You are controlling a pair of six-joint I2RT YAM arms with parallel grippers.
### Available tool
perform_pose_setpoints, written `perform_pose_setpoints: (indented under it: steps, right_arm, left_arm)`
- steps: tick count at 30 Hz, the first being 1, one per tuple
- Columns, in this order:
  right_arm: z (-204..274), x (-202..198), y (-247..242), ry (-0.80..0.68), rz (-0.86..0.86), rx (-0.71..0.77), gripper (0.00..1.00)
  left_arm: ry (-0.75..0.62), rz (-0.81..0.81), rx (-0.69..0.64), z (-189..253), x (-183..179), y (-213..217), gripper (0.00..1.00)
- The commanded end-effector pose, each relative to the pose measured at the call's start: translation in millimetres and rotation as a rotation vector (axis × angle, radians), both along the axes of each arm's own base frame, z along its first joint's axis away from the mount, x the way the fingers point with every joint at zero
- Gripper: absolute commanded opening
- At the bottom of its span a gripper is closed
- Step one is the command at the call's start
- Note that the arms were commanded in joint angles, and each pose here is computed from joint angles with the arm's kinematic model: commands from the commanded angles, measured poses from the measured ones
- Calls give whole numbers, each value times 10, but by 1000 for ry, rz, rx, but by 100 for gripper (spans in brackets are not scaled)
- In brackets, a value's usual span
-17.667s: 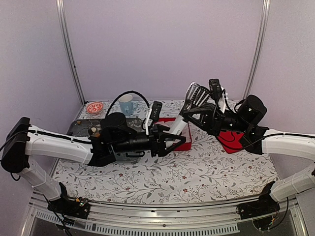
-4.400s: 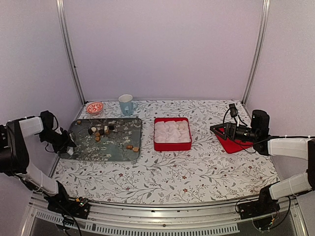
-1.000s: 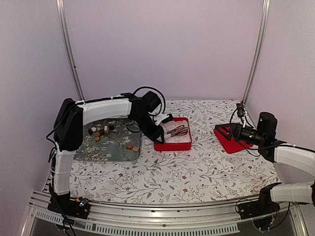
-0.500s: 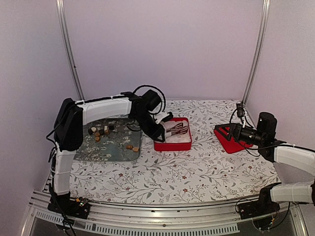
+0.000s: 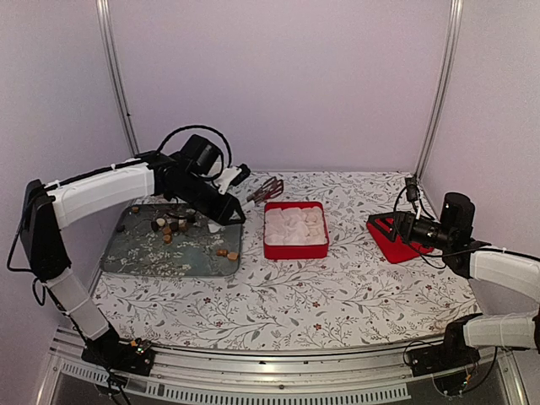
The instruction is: Pack the chocolate
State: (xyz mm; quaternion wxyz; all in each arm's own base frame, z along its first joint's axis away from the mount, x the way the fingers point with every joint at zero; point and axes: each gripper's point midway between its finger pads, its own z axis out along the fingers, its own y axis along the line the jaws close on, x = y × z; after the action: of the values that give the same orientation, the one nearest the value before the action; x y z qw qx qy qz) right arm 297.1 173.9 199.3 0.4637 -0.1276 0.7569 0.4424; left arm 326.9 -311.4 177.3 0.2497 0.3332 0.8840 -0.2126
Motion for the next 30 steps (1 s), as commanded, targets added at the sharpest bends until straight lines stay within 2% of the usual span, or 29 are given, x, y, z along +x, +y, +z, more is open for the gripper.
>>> perform_pose_setpoints:
  steps: [1,9,15,21,30]
  right_arm:
    - [6,-4,9,0,16,2,99]
    - [-63,-9,31,21,34,4,99]
    - [-93,-5,35,28,35,4,99]
    - [-115,-1,33,34,33,3,99]
    - [-134,2,24,35,27,-1,99]
  left_arm:
    - [45,176,-37,-14,85,482,29]
    - [78,467,-157,60,45,1571,30]
    - [125,672,-122,-77,43,2204,28]
    - [213,765,-43,-333,57,2389,27]
    - [303,779,-1,-609,141,2380,27]
